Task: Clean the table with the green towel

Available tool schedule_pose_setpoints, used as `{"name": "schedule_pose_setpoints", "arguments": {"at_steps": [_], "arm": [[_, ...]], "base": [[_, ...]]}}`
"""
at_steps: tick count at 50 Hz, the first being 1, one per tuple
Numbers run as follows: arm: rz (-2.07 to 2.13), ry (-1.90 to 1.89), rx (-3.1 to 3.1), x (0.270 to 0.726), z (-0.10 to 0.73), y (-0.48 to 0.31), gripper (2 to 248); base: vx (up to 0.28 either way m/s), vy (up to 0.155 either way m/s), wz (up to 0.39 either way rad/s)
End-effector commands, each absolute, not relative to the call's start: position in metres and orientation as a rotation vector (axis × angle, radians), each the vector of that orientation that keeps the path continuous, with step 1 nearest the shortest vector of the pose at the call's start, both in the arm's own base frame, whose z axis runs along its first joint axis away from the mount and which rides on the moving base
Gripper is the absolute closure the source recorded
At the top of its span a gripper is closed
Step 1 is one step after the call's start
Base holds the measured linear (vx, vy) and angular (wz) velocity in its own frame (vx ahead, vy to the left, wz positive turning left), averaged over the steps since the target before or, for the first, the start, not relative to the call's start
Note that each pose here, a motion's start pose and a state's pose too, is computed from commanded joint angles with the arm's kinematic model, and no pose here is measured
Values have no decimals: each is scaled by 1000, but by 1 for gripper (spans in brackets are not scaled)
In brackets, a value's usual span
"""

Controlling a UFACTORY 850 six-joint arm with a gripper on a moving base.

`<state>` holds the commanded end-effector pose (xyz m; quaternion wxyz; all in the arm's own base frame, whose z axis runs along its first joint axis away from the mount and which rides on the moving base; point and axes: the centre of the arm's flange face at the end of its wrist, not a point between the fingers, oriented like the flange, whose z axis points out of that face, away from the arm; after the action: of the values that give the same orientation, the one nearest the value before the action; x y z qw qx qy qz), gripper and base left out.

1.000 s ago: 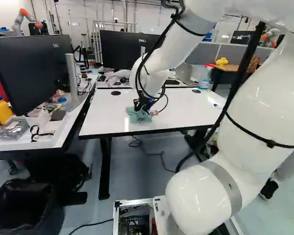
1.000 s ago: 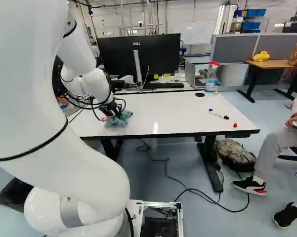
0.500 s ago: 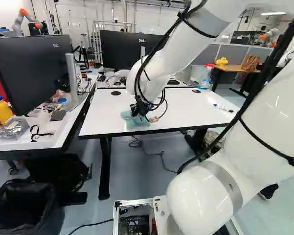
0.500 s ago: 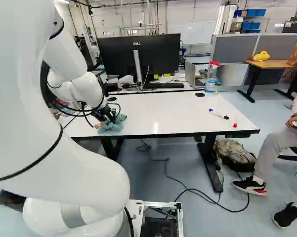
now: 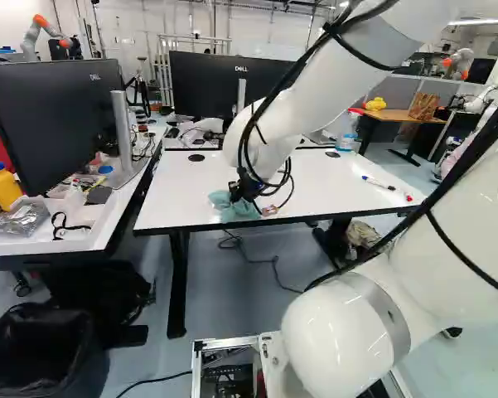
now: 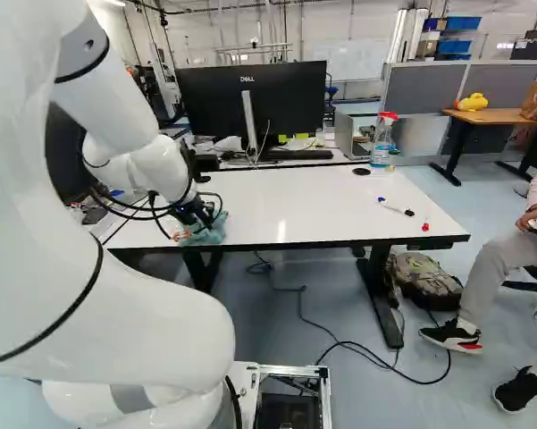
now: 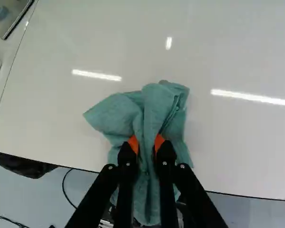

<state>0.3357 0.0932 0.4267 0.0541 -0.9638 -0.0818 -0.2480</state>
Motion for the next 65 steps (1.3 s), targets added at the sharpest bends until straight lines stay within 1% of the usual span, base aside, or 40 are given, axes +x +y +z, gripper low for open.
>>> {"name": "schedule_pose_setpoints", "arguments": {"at_steps": [20,52,65], "arm": [[-755,-130,-2957,366,428,70,195],[-755,-103,-2963,431,431,74,195],[-752,-161,-2951,437,431,93,195]], "base": [[0,0,0],[0,0,0],[0,0,0]]}}
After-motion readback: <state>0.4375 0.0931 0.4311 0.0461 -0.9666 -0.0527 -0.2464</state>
